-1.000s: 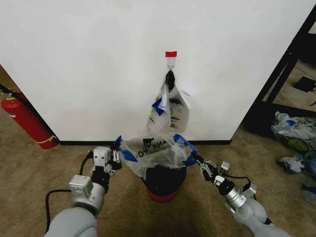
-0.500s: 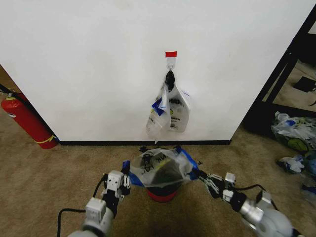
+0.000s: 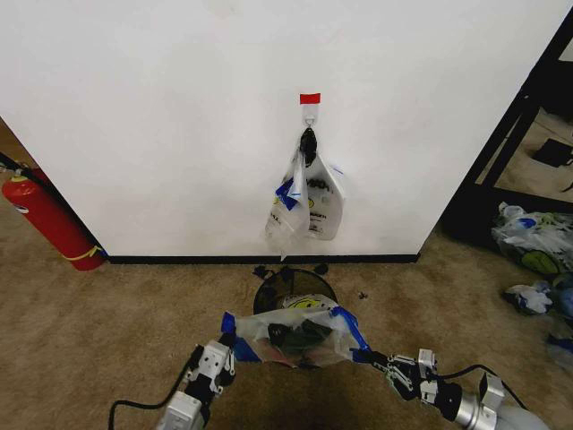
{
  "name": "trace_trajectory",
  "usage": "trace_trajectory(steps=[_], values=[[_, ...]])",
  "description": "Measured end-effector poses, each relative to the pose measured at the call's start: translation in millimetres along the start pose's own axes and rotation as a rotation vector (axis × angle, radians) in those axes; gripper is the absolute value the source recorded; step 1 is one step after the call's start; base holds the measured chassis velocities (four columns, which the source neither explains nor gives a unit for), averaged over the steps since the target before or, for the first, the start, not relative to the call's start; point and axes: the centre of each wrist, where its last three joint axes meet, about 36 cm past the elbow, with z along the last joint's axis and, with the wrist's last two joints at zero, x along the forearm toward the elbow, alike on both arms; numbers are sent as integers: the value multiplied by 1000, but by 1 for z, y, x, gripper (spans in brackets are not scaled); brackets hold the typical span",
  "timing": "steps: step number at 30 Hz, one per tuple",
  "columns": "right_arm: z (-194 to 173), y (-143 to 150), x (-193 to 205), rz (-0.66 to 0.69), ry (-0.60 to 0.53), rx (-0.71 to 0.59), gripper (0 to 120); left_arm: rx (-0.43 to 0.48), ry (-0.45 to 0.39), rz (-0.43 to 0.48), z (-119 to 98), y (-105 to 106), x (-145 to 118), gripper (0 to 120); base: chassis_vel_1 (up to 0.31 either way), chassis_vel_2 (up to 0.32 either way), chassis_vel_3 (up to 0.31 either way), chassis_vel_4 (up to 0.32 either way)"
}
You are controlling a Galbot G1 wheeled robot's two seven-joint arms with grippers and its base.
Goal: Pick up the garbage bag from the wall and place it over the trash bin.
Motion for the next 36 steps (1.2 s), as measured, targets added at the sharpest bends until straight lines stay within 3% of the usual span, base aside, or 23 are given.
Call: trace_trajectory(steps=[3,8,19,28,36], values=[[11,1,-7,33,-47,-13,0,-6,10,0,7,-3,-8,0,0,0,0,0],[43,2,-40,158,-239,-51,0,-13,7,-26,17,-4,-32,0,0,0,0,0],[75,-12,-78,360,-341,-122,0,-21,6,-79,21,11,-65,0,0,0,0,0],[67,-30,-137,354,-441,-119,0,-11,13,-77,25,7,-71,0,0,0,0,0],[81,-51,-165,397,-423,-106,0,-20,19,-66,36,-3,-78,0,0,0,0,0]])
